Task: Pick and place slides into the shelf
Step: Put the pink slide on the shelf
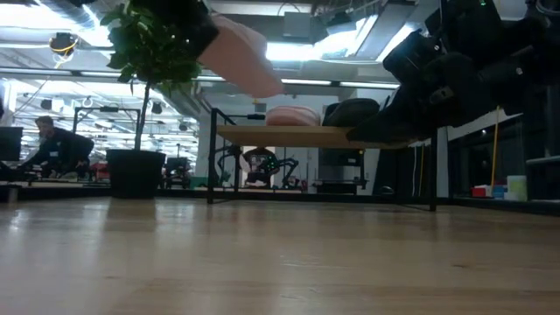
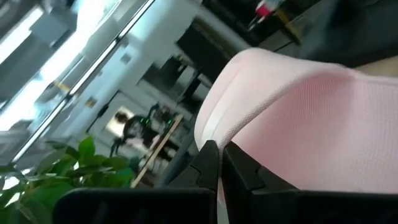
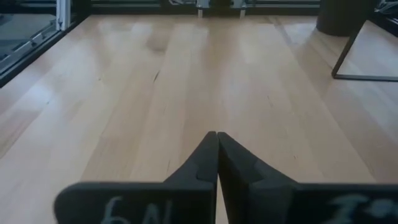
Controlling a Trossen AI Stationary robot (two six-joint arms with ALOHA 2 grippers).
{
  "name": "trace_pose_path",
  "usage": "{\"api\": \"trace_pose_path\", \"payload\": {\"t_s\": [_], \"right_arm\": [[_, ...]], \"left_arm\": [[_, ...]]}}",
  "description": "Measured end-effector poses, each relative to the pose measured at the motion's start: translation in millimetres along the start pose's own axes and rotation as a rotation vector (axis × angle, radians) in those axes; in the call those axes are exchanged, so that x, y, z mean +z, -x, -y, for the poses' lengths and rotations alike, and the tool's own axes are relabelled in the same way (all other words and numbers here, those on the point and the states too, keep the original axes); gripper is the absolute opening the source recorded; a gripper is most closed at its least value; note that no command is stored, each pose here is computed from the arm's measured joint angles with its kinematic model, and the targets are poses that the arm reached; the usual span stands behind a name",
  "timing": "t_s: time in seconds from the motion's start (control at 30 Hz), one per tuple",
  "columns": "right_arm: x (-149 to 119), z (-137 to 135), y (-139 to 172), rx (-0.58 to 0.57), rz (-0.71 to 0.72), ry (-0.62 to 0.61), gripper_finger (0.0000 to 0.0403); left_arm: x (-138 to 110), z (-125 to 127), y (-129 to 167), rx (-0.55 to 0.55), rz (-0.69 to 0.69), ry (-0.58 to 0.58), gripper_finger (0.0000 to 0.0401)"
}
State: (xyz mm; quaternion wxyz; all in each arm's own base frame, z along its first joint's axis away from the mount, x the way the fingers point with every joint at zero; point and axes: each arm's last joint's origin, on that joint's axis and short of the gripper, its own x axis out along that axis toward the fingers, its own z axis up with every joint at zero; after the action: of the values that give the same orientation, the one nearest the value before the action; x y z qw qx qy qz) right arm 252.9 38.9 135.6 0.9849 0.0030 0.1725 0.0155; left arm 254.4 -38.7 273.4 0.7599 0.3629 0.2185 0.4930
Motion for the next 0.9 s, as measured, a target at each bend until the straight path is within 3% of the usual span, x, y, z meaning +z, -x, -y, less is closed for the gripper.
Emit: {"api": "trace_pose_path", "payload": {"t_s": [0.23, 0.53, 0.67, 0.9], "right_arm": [[-0.1, 1.0, 0.0, -0.034, 0.001, 0.013, 0.0010], [-0.2, 1.2, 0.0, -0.040, 0.000, 0.013, 0.0010], [-0.5, 1.2, 0.0, -0.042, -0.004, 0.012, 0.0010], [-0.6, 1.3, 0.0, -0.043, -0.004, 0.011, 0.0010]], "left_arm": [[17.0, -16.6, -36.3, 0.088, -0.078, 0.052, 0.0000], [29.3, 5.3, -68.5, 0.152, -0.256, -0.172, 0.0000], [31.7, 18.6, -77.0, 0.148, -0.265, -0.205, 0.0000], [25.4, 20.9, -88.8, 0.166, -0.305, -0.235, 0.0000]]}}
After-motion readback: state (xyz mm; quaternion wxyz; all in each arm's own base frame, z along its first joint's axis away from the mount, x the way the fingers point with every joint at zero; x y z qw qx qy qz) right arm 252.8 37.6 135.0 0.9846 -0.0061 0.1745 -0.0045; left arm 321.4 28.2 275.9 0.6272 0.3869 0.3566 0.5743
